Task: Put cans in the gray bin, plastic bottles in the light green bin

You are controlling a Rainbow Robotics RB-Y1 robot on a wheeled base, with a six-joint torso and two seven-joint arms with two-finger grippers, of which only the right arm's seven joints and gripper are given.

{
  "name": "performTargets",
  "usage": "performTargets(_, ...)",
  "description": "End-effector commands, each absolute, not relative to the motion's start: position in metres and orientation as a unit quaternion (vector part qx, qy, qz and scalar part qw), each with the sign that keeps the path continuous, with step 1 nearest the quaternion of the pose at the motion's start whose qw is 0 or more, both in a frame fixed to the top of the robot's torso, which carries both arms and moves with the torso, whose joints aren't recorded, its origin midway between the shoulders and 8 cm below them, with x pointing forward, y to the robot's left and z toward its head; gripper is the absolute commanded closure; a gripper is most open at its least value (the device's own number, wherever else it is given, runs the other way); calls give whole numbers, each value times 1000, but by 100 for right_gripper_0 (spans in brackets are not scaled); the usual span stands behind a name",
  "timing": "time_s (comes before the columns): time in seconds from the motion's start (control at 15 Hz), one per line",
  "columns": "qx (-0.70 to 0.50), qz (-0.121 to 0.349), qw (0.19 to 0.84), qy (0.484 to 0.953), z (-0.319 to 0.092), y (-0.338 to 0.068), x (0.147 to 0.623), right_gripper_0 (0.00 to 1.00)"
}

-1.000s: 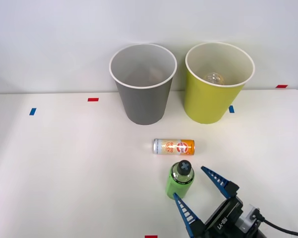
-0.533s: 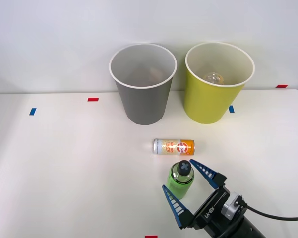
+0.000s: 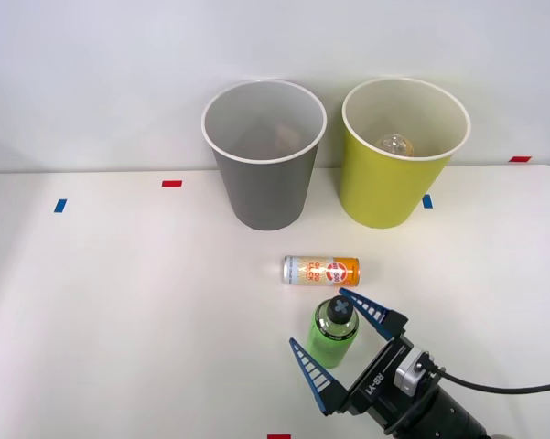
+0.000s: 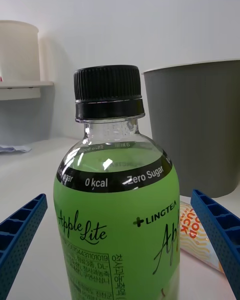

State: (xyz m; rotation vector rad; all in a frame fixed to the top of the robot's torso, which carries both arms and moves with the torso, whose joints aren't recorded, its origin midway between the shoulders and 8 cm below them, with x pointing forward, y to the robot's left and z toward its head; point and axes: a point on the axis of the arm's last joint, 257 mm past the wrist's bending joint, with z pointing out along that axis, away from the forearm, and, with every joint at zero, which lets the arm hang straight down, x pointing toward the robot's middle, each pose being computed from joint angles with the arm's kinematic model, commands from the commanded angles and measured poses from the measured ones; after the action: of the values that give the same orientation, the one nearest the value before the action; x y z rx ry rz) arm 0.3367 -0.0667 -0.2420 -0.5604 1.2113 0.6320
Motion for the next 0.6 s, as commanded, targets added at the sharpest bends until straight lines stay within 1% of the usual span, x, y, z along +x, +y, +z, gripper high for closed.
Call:
performTargets(0.07, -268, 281, 740, 549, -243, -64, 336, 0)
performTargets(0.33, -279, 274, 742, 544, -243, -61, 336, 0)
performTargets(0.4, -281, 272, 742, 544, -243, -61, 337, 44)
performTargets(0.47, -281, 272, 743, 544, -243, -61, 337, 70)
performTargets(0.53, -280, 272, 744, 543, -242, -60, 338, 88)
performTargets(0.6, -277, 274, 744, 543, -241, -59, 338, 92)
